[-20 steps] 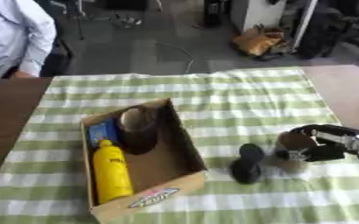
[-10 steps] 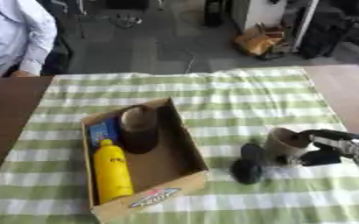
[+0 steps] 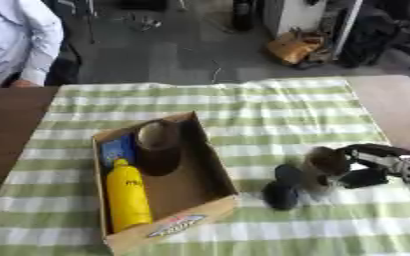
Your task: Pick up objects on the table and place them in the box.
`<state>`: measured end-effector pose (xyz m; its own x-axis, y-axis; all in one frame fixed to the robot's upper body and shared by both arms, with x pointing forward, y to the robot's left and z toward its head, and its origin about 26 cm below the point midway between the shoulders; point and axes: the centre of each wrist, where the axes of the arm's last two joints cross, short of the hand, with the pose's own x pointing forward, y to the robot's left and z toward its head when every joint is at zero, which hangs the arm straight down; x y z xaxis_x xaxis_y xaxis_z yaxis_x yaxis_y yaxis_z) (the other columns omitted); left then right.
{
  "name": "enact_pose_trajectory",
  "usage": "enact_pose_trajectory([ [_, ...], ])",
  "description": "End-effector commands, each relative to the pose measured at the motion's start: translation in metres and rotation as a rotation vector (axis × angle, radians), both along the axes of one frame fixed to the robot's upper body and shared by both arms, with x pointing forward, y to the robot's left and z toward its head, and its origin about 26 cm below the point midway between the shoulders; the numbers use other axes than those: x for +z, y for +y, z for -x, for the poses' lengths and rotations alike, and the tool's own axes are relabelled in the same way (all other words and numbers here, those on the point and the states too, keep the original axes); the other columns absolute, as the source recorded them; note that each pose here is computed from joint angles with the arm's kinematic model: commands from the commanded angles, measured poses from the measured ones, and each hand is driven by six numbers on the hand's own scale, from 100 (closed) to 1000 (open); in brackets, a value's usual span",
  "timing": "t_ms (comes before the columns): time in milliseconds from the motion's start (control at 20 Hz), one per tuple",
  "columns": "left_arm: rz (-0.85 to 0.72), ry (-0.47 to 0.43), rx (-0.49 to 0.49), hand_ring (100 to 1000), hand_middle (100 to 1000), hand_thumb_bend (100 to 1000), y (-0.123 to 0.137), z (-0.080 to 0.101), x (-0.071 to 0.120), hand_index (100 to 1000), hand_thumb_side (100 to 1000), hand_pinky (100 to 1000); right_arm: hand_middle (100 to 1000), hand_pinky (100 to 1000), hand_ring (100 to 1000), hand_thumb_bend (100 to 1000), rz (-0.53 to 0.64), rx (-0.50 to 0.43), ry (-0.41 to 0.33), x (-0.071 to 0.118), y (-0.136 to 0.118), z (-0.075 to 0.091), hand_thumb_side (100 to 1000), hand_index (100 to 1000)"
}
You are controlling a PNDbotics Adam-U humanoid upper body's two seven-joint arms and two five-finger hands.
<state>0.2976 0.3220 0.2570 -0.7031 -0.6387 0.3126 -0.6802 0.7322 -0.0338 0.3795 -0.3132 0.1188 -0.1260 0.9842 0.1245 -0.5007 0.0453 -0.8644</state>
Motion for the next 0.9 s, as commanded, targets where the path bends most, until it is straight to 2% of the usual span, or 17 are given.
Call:
enact_pose_trajectory([
  [50, -0.008, -0.032, 0.001, 972, 900, 100, 0.001, 0.003, 0.009, 1000, 1000, 899, 966, 688, 945, 562, 0.019, -0.003, -0.059, 0.021, -0.004, -0.003, 867, 973],
  [550, -0.003, -0.036, -0.001, 971, 900, 100, 0.001, 0.003, 0.010, 1000, 1000, 899, 984, 719, 969, 580, -0.012, 0.021, -0.024, 0.024, 0.006, -0.007, 891, 992],
  [900, 0.003, -0.039, 0.001, 971, 899, 100, 0.001, 0.003, 0.010, 1000, 1000, 900, 983, 713, 961, 566, -0.012, 0.029, 0.014, 0.016, 0.009, -0.008, 878, 983],
])
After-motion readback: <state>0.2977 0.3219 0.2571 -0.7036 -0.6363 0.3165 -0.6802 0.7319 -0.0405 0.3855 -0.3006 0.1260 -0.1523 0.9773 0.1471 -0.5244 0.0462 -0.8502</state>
